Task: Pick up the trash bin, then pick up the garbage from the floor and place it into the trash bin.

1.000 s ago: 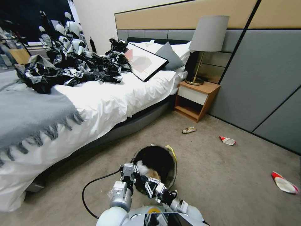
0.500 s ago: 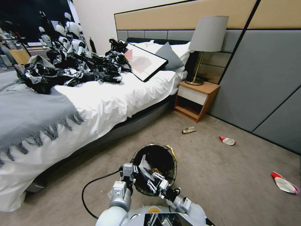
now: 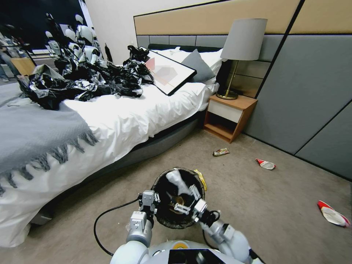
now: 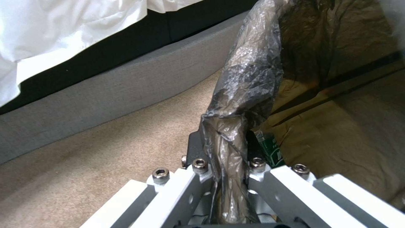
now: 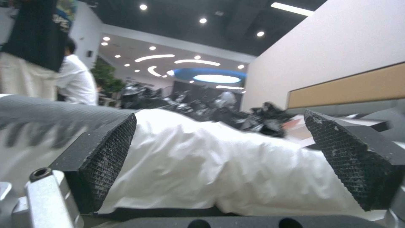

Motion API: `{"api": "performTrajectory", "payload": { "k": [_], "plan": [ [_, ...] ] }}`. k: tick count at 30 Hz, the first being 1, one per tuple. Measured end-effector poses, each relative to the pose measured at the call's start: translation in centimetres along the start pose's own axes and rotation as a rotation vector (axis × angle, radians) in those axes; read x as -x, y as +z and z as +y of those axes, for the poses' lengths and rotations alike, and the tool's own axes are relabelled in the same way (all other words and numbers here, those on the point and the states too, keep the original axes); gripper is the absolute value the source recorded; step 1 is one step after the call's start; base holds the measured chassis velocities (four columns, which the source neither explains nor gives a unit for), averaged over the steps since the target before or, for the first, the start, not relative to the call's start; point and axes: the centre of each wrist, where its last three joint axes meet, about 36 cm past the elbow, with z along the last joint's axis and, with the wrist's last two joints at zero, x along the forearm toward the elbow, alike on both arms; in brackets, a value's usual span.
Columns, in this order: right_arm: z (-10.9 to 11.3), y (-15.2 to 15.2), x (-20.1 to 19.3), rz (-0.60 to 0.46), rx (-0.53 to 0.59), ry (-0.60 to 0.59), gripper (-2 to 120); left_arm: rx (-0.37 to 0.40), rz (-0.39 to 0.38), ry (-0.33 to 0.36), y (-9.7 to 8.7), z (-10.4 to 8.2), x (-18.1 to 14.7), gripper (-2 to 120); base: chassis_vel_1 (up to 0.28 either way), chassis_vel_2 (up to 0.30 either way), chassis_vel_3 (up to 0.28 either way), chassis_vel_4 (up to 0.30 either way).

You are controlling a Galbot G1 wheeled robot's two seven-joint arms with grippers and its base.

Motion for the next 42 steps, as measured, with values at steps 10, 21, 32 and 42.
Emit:
{"api": "performTrajectory", "payload": {
  "k": [10,21,32,42],
  "plan": [
    [-0.9,-0.4,-2.5,0.148,-0.141,0.382,100,0.007,-0.015,-0.018,-0.1,0.5,0.3,0,0.0,0.0,0.0,0.0],
    [-1.7,-0.4,-6.0,0.192,-0.211,0.518,100,0.001,-0.024,-0.013,-0.3,0.6,0.6,0,0.0,0.0,0.0,0.0],
    [-0.9,0.2,-5.6,0.186,-0.223,0.541,100,-0.005,-0.024,-0.016,-0.5,0.6,0.3,0,0.0,0.0,0.0,0.0],
    [0.2,1.2,-8.5,0.2,-0.25,0.625,100,-0.006,-0.027,-0.021,-0.4,0.6,0.5,0,0.0,0.0,0.0,0.0]
  ]
}}
